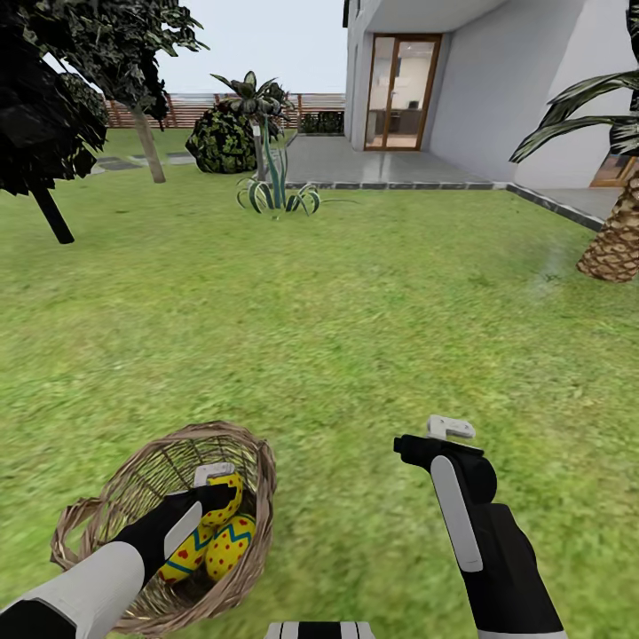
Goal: Take the three Easter eggs out of the wicker basket on the lawn in the garden, then place them on the lawn next to a single tree (choose any tree) so that all three eggs are next to the same tree and none are left in the basket.
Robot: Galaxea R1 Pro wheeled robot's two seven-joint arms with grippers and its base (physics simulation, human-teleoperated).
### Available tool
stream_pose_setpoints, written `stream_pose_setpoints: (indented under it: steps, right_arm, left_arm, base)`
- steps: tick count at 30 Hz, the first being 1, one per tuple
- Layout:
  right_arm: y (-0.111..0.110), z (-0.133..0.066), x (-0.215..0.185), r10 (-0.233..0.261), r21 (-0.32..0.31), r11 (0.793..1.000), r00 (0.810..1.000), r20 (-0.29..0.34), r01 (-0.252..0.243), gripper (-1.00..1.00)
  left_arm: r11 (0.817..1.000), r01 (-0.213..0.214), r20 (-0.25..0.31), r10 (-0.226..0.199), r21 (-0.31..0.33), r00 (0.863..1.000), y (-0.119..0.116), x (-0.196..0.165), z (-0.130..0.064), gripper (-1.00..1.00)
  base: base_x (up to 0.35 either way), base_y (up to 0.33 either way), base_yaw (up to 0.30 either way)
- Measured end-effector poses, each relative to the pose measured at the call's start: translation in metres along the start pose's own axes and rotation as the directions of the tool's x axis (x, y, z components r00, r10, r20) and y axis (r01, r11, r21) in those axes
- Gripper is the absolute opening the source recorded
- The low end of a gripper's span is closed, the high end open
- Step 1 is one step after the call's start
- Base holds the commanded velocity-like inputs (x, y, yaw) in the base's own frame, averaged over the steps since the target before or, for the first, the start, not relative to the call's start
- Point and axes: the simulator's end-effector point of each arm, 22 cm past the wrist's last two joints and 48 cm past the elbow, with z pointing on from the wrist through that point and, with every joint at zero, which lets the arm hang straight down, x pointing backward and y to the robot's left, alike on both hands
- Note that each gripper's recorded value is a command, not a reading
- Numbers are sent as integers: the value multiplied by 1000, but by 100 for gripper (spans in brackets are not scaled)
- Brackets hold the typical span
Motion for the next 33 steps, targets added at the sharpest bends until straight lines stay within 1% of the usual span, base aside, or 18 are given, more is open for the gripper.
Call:
stream_pose_setpoints:
  steps: [7, 12, 26, 30, 33]
  right_arm:
    - [0, 0, 0, 0, 0, 1000, 1000, 0, 0, 100]
    - [0, 0, 0, 0, 0, 1000, 1000, 0, 0, 100]
    - [0, 0, 0, 0, -1, 1000, 1000, 0, 0, 100]
    - [1, -7, -6, 1, -4, 1000, 1000, 16, -1, 100]
    - [1, -7, -6, 1, -4, 1000, 1000, 16, -1, 100]
  left_arm:
    - [1000, 0, 1, 0, 0, 1000, 0, 0, 0, -100]
    - [1000, 0, 2, 0, 0, 1000, 1, -1, 0, -100]
    - [1000, -1, 5, 1, 1, 1000, 0, -1, 0, -100]
    - [1000, -3, 16, 3, 1, 1000, -1, -8, -6, -100]
    - [1000, -1, 16, 1, 2, 1000, -1, -9, -6, -100]
  base:
    - [-7, 0, 0]
    - [-103, 0, 0]
    - [-4, 0, 0]
    - [0, 0, 0]
    - [0, 0, 0]
